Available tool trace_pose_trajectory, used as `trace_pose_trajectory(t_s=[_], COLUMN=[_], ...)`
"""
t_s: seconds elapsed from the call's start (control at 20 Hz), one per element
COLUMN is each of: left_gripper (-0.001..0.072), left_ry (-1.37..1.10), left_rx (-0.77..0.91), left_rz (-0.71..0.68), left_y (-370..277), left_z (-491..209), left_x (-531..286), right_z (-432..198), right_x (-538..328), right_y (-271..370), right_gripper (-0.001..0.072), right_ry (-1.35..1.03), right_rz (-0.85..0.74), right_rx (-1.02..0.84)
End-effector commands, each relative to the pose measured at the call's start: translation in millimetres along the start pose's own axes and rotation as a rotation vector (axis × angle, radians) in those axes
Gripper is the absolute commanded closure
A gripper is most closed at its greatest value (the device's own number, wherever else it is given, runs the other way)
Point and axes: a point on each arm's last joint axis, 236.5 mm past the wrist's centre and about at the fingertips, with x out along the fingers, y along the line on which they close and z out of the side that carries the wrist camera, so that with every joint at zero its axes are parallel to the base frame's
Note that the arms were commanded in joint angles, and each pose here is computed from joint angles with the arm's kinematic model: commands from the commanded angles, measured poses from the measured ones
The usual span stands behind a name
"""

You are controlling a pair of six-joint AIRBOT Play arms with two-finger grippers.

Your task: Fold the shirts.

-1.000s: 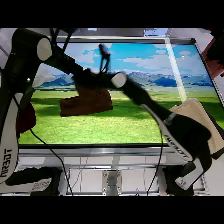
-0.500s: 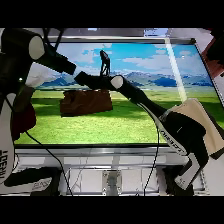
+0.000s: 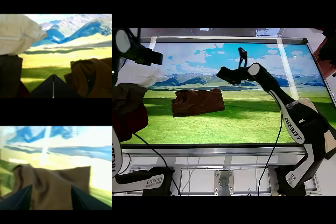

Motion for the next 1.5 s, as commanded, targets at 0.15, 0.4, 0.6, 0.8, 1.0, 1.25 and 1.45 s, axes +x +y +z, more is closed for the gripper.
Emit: trace_pose_trajectory(t_s=[0.15, 0.4, 0.6, 0.8, 1.0, 1.25, 1.45], left_gripper=[0.0691, 0.0691, 0.069, 0.069, 0.0691, 0.069, 0.0691], left_ry=[0.076, 0.121, 0.144, 0.171, 0.195, 0.195, 0.206], left_rx=[-0.148, -0.181, -0.169, -0.176, -0.159, -0.152, -0.152], left_rz=[0.025, 0.035, 0.01, -0.034, -0.044, -0.044, -0.047], left_y=[56, 80, 72, 57, 53, 53, 53], left_z=[-28, -49, -62, -75, -83, -83, -85], left_x=[30, 47, 67, 84, 89, 89, 88], right_z=[-61, -93, -103, -124, -140, -97, -27], right_x=[12, 43, 64, 82, 92, 71, -2], right_y=[-76, -91, -71, -45, -36, 2, -4], right_gripper=[0.0126, 0.0098, 0.0099, 0.0101, 0.025, 0.0687, 0.0688], right_ry=[0.295, 0.385, 0.391, 0.425, 0.45, 0.381, 0.284], right_rz=[-0.112, -0.074, 0.019, 0.092, 0.099, 0.241, 0.208], right_rx=[0.08, 0.177, 0.225, 0.237, 0.231, 0.146, 0.042])
